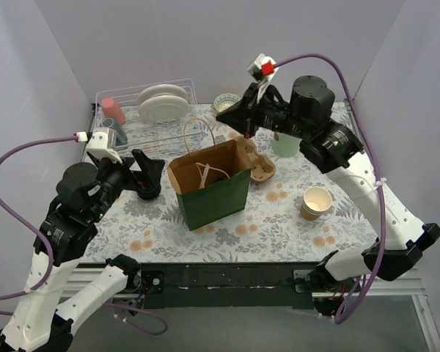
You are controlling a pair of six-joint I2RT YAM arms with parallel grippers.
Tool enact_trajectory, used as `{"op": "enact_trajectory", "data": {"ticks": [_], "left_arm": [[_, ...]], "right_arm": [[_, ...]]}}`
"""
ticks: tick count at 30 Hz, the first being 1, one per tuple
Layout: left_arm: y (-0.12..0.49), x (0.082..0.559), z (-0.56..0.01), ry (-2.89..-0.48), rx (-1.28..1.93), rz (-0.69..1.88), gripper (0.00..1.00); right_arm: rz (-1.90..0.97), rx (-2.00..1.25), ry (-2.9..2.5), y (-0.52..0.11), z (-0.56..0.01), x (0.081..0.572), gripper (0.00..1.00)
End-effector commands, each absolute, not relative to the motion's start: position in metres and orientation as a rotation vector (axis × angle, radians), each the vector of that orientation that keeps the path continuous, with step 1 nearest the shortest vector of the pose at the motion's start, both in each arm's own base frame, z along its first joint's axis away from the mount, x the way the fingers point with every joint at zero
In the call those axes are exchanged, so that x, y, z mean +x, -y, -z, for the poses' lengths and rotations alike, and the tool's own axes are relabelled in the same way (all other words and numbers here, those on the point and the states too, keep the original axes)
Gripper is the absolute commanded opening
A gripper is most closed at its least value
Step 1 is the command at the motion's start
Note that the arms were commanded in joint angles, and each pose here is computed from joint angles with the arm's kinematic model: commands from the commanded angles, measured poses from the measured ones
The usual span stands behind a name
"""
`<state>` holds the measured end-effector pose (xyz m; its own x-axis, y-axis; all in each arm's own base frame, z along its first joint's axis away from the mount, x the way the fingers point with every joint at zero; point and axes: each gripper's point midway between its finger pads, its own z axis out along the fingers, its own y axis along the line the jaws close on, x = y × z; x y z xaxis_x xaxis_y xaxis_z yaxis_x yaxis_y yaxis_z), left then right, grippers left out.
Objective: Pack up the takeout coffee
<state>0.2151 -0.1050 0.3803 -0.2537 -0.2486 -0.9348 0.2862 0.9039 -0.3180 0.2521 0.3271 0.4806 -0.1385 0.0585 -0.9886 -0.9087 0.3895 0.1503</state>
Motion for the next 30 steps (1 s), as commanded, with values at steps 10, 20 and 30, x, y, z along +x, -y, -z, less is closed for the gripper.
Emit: {"op": "enact_trajectory", "data": {"ticks": [10, 20, 30], "left_arm": [[0.098, 0.209, -0.373, -1.767, 0.028, 0.475, 0.98], [0.127, 0.189, -0.418, -1.652, 0.153, 0.684, 0.98], [0.143, 0.167, -0.433, -1.619, 0.163, 0.874, 0.98]], "right_arm": [[-0.809, -0.804, -1.575, -0.317, -0.436, 0.252, 0.1], [-0.661, -0.436, -1.855, -0.249, -0.432, 0.246, 0.92], [-0.663, -0.159, -1.913, -0.183, -0.433, 0.206, 0.98]]}}
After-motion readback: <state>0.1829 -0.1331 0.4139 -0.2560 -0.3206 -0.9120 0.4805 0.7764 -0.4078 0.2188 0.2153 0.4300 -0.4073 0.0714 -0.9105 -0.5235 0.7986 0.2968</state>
